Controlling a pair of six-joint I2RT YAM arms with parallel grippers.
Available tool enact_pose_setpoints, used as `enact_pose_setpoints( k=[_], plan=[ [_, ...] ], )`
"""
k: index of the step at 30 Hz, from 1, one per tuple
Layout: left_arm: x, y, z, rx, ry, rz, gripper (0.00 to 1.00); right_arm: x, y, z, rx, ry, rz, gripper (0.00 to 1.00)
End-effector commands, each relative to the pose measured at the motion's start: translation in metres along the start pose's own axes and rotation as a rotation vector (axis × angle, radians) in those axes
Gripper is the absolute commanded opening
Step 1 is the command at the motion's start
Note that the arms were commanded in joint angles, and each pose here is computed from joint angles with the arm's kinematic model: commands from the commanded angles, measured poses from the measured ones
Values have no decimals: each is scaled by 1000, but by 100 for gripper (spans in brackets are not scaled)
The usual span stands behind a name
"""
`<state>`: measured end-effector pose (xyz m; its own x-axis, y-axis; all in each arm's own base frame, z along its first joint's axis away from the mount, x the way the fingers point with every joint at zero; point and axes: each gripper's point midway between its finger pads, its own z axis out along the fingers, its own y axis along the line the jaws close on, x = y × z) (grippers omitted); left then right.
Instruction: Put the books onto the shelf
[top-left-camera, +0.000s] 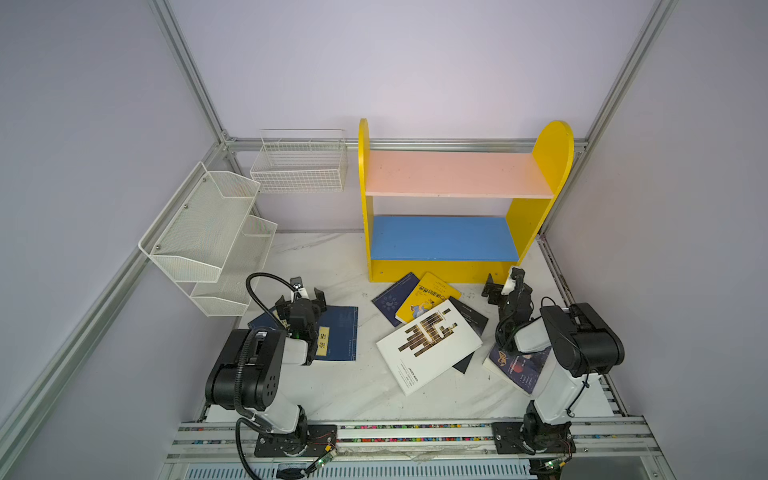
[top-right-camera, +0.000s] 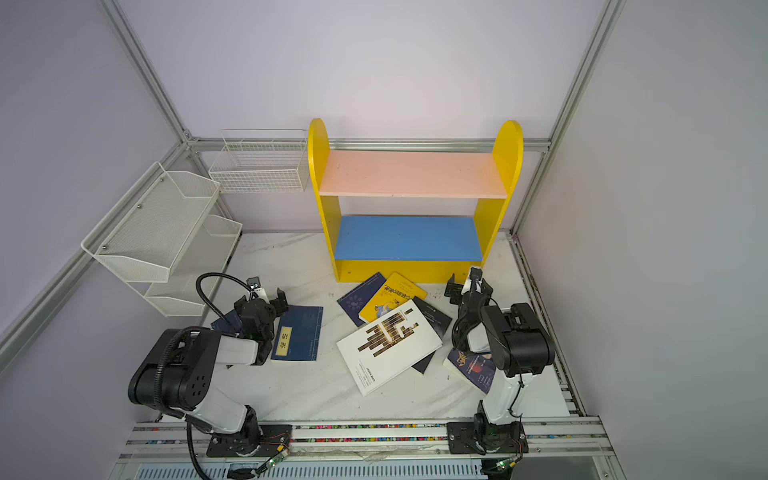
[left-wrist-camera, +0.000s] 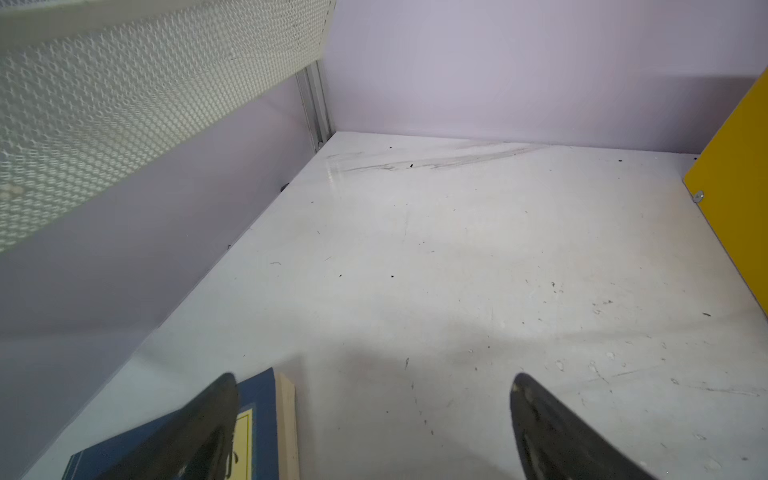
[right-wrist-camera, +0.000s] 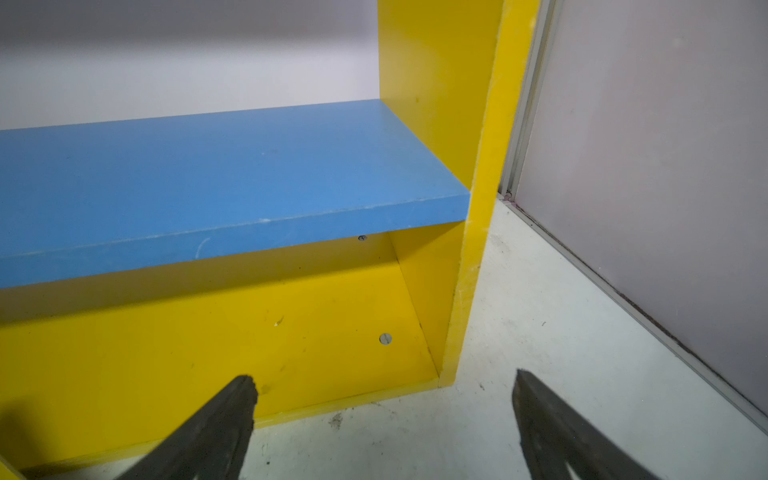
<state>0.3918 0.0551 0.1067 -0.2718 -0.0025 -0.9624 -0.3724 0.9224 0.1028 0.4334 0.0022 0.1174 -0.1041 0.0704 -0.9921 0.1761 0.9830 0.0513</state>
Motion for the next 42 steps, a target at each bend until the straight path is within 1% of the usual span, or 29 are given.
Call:
enact_pose_setpoints(
  k=[1, 35, 36, 37, 39, 41, 42],
  plan=[
    [-10, 1, -3, -2, -49, -14, 100, -18, 0, 1, -6, -60, 3, 97],
    [-11, 1, -4, -2, -51, -15, 100, -18, 0, 0, -6, -61, 2, 97],
    [-11, 2, -4, -3, -51, -15, 100, -25, -1, -1, -1, -80, -1, 97],
    [-14, 1, -5, 0, -63, -9, 100, -33, 2, -1, -7, -71, -5, 97],
    [-22, -4, -8, 26, -68, 13, 100, -54, 6, 6, -7, -25, -18, 97],
    [-40, -6, -15, 3, -72, 40, 100, -87, 6, 2, -1, -30, 11, 98],
    [-53, -5, -22, 1, -70, 44, 100, -103, 9, -3, -20, -41, 23, 97]
  ],
)
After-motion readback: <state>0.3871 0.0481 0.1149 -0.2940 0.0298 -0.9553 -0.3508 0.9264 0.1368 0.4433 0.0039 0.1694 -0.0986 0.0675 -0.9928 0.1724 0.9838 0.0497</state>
